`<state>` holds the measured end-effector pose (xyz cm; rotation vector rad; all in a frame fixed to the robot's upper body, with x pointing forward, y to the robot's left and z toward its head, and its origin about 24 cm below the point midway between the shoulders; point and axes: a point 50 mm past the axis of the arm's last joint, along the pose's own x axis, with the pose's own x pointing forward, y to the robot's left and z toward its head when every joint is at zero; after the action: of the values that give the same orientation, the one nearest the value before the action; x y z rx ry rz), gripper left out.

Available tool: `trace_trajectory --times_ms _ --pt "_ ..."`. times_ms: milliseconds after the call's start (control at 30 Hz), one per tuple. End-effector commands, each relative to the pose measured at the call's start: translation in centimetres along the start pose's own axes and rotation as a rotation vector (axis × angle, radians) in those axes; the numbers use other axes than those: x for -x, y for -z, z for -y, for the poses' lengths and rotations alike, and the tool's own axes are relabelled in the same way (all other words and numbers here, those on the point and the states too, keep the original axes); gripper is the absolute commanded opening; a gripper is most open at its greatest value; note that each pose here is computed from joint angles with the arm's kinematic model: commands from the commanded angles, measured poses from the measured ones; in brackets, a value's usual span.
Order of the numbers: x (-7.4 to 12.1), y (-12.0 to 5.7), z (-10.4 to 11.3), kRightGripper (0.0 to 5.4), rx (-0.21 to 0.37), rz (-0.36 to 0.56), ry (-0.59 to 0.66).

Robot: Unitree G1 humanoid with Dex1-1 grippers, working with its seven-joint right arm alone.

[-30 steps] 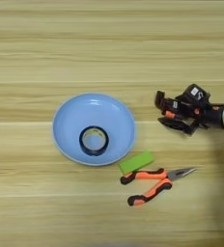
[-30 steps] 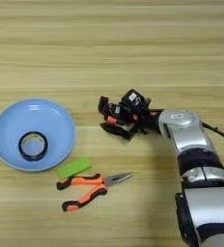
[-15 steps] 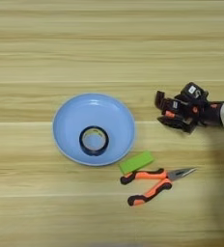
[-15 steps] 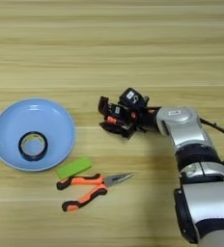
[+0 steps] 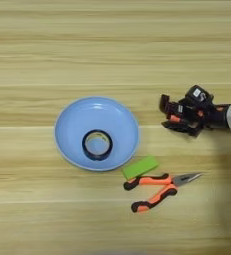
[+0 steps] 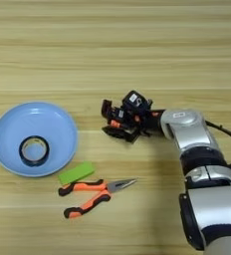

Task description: Move the objects on the table

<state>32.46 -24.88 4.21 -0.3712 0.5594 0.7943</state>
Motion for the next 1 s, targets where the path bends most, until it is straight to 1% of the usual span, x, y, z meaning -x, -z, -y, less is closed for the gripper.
trace_trajectory --times_ms 33,167,267,333,500,800,1000 --pt "1.3 -2.1 1.5 4.84 0.071 0.006 0.051" --pt "1.4 -2.1 1.6 4.45 0.068 0.0 0.046" --pt "1.6 -2.1 1.6 4.3 0.066 -0.003 0.046" --pt "1.7 -2.1 1.7 4.05 0.065 -0.005 0.047" --pt "1.8 -2.1 1.7 3.84 0.068 -0.006 0.042" --pt "1.9 -2.3 1.6 3.8 0.075 0.005 0.04" --pt "1.7 -3.3 1.5 3.79 0.094 0.056 0.047"
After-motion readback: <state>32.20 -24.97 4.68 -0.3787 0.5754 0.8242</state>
